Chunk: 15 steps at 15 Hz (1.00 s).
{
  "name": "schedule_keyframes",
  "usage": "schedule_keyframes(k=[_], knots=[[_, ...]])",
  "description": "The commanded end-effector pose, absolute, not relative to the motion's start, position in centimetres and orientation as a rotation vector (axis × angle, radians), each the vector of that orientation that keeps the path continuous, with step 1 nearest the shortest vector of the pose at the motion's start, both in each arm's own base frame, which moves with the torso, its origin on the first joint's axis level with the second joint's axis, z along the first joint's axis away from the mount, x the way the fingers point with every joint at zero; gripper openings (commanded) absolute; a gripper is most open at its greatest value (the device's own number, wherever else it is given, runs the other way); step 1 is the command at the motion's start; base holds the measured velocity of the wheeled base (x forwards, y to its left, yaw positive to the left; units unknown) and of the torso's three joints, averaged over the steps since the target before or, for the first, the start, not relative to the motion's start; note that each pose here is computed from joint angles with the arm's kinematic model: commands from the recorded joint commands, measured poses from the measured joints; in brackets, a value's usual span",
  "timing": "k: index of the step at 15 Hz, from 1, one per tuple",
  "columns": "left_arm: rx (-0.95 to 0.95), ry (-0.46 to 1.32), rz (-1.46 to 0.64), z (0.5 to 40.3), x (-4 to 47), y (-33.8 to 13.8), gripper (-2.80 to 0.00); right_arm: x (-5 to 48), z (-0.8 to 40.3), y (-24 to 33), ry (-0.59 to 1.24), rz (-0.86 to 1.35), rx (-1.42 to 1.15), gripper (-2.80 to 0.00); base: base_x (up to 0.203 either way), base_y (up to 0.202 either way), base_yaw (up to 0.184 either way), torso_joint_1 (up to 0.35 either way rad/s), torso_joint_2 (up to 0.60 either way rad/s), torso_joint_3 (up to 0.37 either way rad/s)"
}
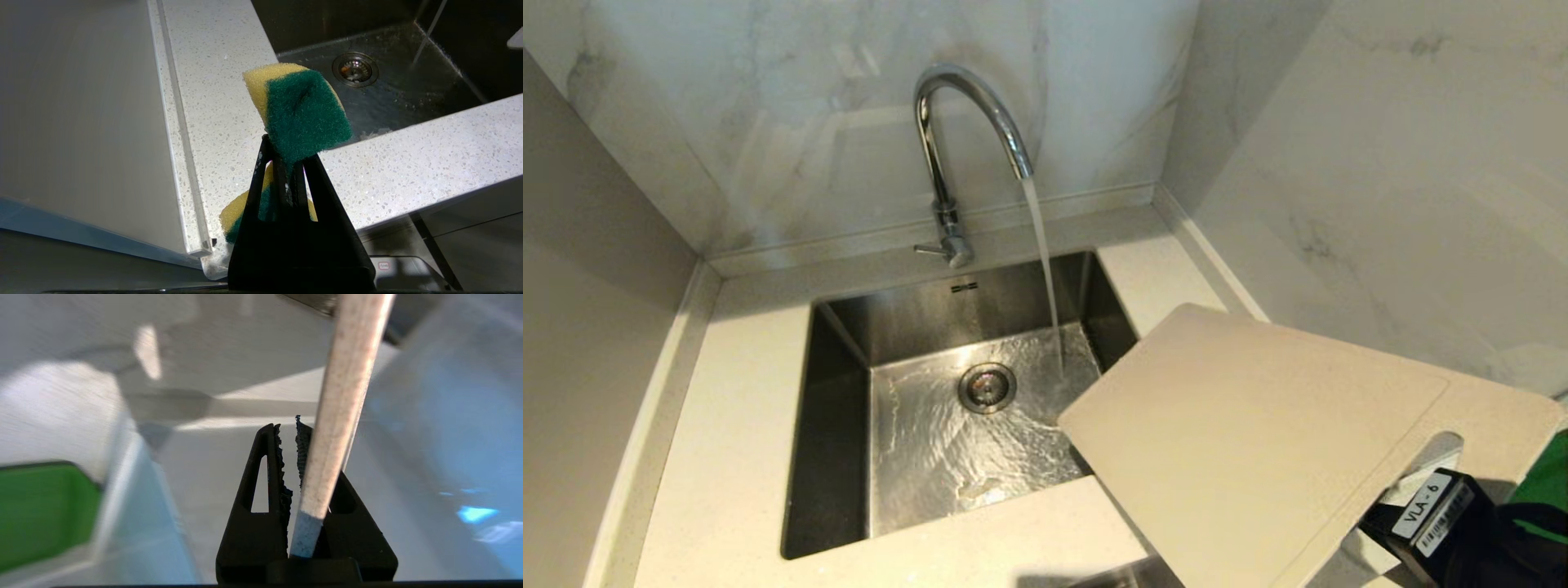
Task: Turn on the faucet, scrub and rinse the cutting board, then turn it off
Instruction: Pick up the cutting board
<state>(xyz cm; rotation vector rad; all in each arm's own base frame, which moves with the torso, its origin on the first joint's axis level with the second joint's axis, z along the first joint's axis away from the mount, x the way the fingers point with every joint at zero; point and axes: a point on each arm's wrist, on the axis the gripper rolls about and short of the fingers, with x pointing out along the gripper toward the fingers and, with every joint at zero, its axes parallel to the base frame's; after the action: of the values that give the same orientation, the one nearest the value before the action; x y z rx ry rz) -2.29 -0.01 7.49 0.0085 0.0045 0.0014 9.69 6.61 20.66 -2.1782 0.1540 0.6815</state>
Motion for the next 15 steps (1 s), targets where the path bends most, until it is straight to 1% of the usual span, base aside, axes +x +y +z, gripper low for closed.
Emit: schedule_keyframes(k=[1,4,8,12,15], knots=[[0.008,0.008,0.002,7.4,-2.3,0.0,-2.80,9.7,21.3,6.4,0.103,0.625,-2.233,-2.80,0.000,0.000,0.000,0.000,0.00,0.000],[0.008,0.008,0.002,7.4,-2.3,0.0,-2.80,9.7,21.5,6.0,0.075,0.636,-2.212,-2.80,0.000,0.000,0.000,0.000,0.00,0.000],[0.008,0.008,0.002,7.4,-2.3,0.0,-2.80,10.5,21.3,6.1,0.012,0.742,-2.153,-2.80,0.000,0.000,0.000,0.000,0.00,0.000],[0.008,0.008,0.002,7.4,-2.3,0.0,-2.80,11.1,21.2,6.6,-0.119,0.876,-2.068,-2.80,0.000,0.000,0.000,0.000,0.00,0.000],[0.008,0.008,0.002,7.4,-2.3,0.0,-2.80,11.7,21.1,6.8,-0.155,0.939,-2.024,-2.80,0.000,0.000,0.000,0.000,0.00,0.000]])
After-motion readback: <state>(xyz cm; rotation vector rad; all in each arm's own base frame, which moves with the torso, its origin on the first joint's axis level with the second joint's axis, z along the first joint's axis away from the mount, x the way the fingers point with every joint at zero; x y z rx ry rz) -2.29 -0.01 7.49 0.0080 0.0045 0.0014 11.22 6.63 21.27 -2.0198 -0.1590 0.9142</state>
